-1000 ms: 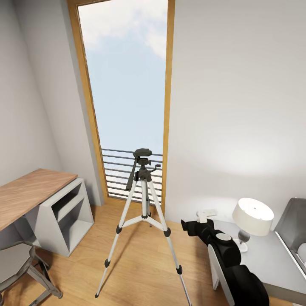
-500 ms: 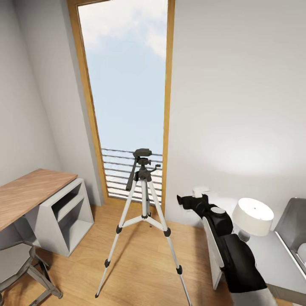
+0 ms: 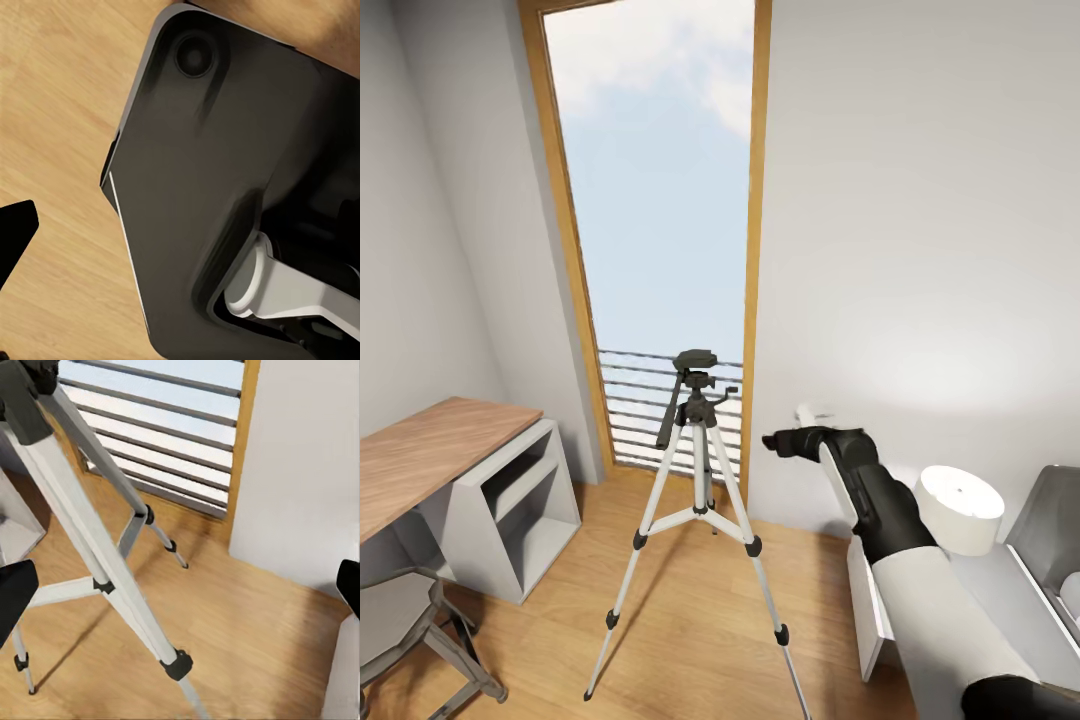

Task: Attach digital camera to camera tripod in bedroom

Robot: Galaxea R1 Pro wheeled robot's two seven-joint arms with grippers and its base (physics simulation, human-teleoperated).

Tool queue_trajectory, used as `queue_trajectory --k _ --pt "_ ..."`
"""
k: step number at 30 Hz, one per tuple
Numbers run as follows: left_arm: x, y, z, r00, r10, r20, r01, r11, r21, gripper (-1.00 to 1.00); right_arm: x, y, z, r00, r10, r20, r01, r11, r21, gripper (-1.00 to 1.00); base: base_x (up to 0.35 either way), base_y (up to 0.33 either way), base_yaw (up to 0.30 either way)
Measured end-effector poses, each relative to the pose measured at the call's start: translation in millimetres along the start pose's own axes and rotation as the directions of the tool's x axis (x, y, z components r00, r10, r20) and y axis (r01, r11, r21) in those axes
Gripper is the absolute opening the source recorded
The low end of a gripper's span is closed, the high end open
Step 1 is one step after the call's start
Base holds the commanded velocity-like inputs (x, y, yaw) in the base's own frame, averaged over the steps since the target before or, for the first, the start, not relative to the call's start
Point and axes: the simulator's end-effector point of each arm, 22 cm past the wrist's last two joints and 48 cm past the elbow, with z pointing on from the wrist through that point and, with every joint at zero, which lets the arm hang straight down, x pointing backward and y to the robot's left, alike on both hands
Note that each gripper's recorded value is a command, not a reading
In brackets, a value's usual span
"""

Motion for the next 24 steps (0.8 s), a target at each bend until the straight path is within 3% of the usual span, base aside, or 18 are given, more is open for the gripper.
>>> queue_trajectory --k 6,7,10,14,17,24 --pt "0 0 0.0 1.000 0.000 0.000 0.000 1.000 0.000 1.00 7 31 3.4 1.000 -0.001 -0.029 -0.003 0.990 -0.138 1.00 0.000 0.000 0.000" --pt "0 0 0.0 1.000 0.000 0.000 0.000 1.000 0.000 1.00 7 48 0.4 0.999 -0.014 -0.030 0.007 0.978 -0.210 1.00 0.000 0.000 0.000" --pt "0 0 0.0 1.000 0.000 0.001 0.000 1.000 0.000 1.00 9 78 -7.2 0.999 -0.041 -0.033 0.028 0.943 -0.333 1.00 0.000 0.000 0.000" --pt "0 0 0.0 1.000 0.000 0.000 0.000 1.000 0.000 1.00 16 102 -16.7 0.996 -0.080 -0.037 0.055 0.895 -0.443 1.00 0.000 0.000 0.000" --pt "0 0 0.0 1.000 0.000 0.000 0.000 1.000 0.001 1.00 22 105 -18.7 0.994 -0.104 -0.046 0.070 0.881 -0.469 1.00 0.000 0.000 0.000" --pt "0 -1 0.0 1.000 0.000 0.000 0.000 1.000 0.003 1.00 38 78 -0.1 0.989 -0.123 -0.079 0.086 0.927 -0.365 1.00 0.000 0.000 0.000"
